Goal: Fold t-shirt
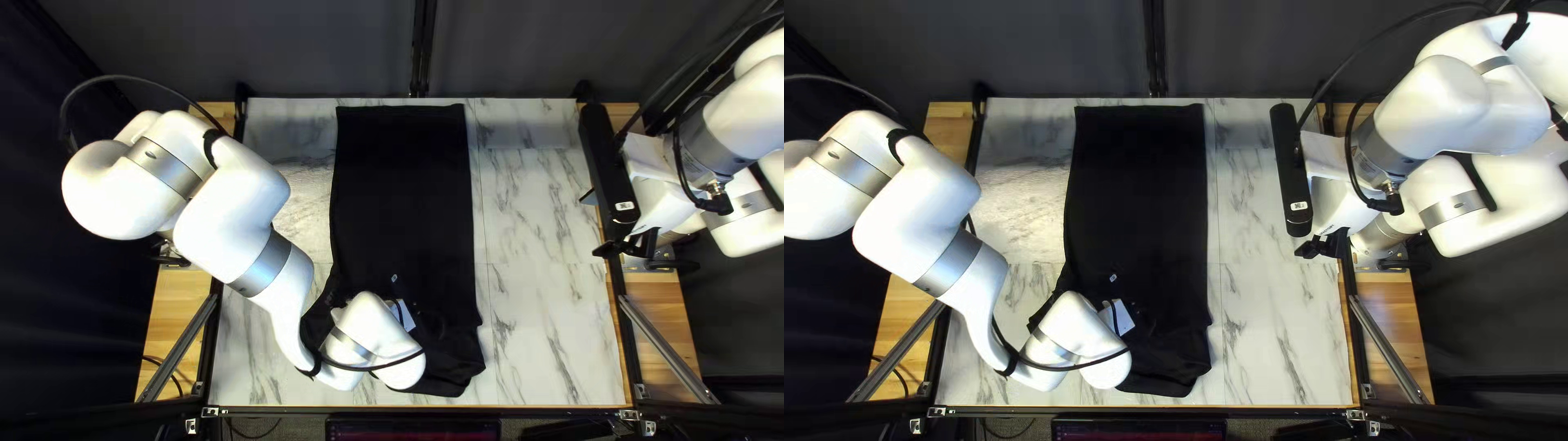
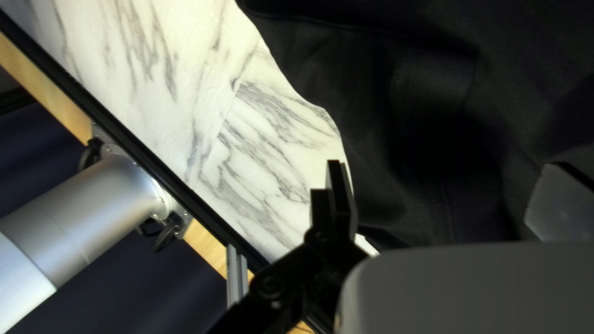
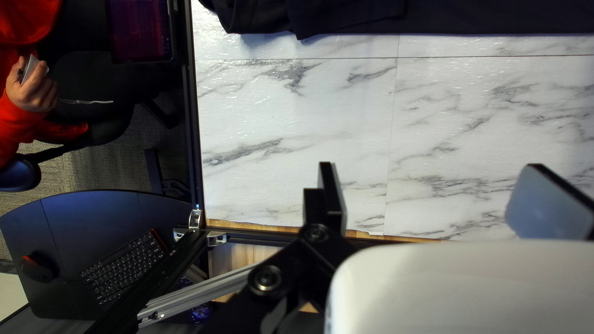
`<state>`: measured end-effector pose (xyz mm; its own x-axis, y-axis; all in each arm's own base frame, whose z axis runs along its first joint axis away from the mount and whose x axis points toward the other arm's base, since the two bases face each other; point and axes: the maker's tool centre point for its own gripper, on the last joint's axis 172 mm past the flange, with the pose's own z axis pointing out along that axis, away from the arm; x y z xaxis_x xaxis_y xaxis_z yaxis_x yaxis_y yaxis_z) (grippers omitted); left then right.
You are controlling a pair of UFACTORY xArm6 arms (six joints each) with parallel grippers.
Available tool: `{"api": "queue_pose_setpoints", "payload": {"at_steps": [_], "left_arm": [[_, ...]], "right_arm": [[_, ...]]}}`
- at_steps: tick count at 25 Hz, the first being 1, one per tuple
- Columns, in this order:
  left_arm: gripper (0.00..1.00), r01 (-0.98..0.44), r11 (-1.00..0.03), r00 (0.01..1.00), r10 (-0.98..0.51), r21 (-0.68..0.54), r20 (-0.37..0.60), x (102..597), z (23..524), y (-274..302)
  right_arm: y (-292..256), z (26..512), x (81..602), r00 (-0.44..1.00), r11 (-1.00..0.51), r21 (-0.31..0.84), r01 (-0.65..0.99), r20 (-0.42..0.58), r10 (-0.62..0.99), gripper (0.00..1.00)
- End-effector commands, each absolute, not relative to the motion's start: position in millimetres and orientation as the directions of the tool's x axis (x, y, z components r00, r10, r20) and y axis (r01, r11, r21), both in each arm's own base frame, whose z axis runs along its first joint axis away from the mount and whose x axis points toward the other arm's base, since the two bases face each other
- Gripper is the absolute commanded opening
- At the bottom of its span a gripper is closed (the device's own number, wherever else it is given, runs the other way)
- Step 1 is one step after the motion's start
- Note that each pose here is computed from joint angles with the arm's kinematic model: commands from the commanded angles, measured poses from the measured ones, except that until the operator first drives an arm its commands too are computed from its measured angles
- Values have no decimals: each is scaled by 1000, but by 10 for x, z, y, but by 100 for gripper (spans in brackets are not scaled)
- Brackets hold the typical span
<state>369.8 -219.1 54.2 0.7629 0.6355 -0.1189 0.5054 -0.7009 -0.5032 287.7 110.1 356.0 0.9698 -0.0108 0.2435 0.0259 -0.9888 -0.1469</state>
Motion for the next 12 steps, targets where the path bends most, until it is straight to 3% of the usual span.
{"api": "queue_pose_setpoints", "payload": {"at_steps": [1, 12], "left_arm": [[100, 527, -681, 753, 652, -509, -93, 3660, 488, -2147], [100, 554, -642, 725, 685, -530, -72, 3518, 410, -1948]], "right_arm": [[1101, 3560, 2877, 970, -989, -147, 26, 244, -11, 100], [1101, 3560, 2877, 970, -989, -147, 26, 244, -11, 100]]}}
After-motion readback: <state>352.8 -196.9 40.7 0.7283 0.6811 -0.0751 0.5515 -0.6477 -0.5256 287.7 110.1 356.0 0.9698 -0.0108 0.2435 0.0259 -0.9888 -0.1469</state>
